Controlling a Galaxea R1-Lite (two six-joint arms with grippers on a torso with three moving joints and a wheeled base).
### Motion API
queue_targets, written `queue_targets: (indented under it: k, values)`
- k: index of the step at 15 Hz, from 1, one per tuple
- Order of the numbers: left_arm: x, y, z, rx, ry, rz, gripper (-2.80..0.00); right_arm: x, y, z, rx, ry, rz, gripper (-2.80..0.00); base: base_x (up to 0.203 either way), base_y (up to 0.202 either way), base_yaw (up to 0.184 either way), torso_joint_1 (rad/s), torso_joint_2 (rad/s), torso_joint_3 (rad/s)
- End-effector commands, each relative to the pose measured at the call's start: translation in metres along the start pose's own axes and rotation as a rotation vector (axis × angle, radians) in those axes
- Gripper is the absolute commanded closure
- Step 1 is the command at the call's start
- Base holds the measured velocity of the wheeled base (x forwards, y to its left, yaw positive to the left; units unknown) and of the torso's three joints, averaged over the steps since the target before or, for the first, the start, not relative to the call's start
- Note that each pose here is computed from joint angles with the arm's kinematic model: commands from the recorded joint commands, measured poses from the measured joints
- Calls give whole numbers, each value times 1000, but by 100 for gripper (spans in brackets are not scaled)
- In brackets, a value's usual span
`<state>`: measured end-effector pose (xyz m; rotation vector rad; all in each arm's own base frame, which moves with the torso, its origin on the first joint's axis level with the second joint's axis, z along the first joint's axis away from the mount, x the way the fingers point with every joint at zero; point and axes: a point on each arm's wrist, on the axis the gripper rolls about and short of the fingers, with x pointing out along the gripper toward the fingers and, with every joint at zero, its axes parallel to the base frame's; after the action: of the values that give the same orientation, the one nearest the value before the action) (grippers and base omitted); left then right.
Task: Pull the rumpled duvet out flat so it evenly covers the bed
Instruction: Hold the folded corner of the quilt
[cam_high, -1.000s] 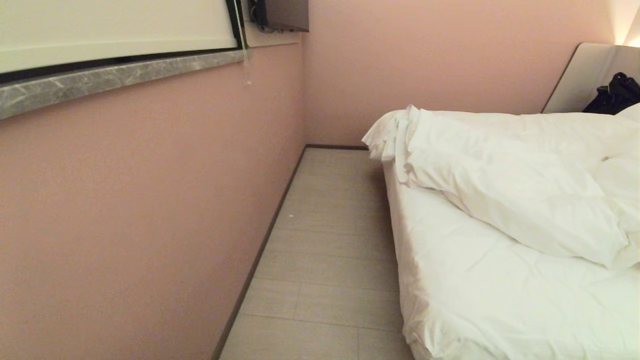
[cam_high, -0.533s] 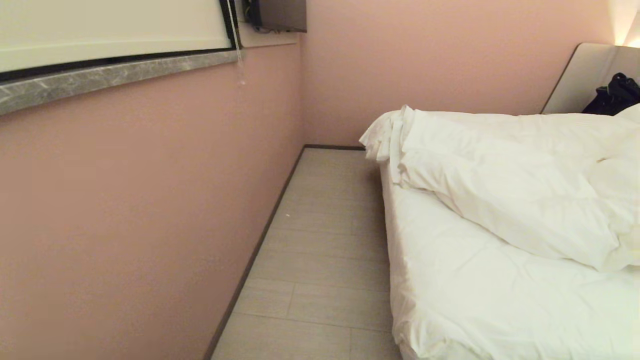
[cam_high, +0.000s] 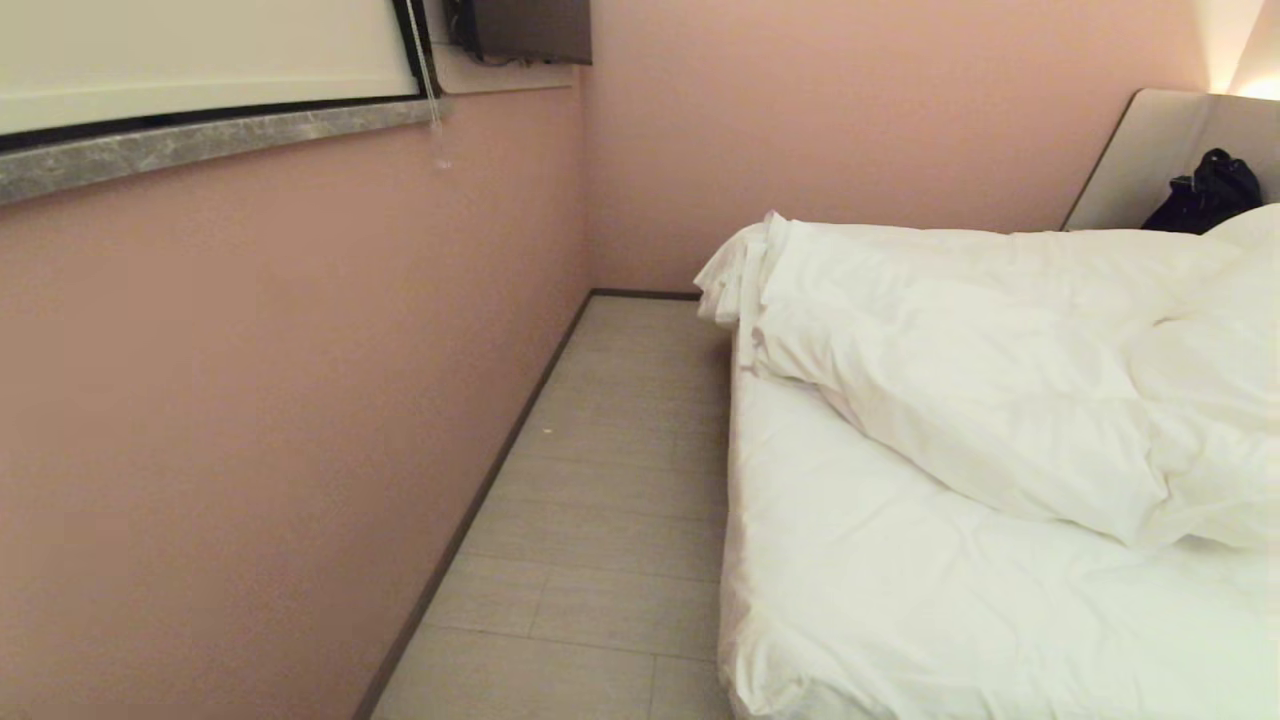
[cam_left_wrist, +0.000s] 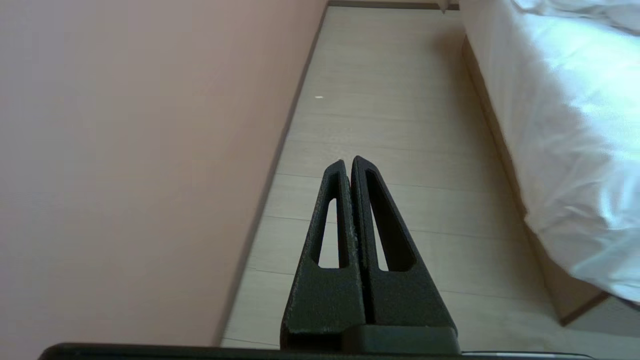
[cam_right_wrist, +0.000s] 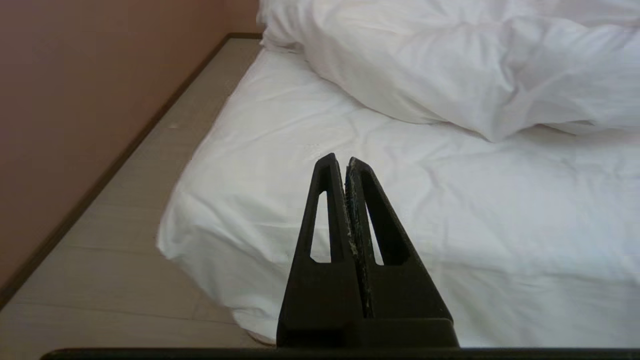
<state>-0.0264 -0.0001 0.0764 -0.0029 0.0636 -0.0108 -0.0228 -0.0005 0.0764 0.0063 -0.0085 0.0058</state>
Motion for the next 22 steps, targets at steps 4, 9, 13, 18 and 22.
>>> queue_targets:
  k: [4, 9, 13, 18, 22]
  values:
    - [0, 0, 0, 1, 0, 0, 0, 0, 0, 0, 0, 1, 2, 0, 0, -193, 0, 2, 2, 3]
    - [0, 0, 0, 0, 1, 0, 0, 0, 0, 0, 0, 1, 0, 0, 0, -191, 1, 2, 2, 3]
    - [0, 0, 0, 0, -1, 0, 0, 0, 0, 0, 0, 1, 0, 0, 0, -191, 0, 2, 3, 0]
    - [0, 0, 0, 0, 1, 0, 0, 0, 0, 0, 0, 1, 2, 0, 0, -192, 1, 1, 3, 2]
    - [0, 0, 0, 1, 0, 0, 0, 0, 0, 0, 0, 1, 0, 0, 0, -192, 1, 4, 5, 3]
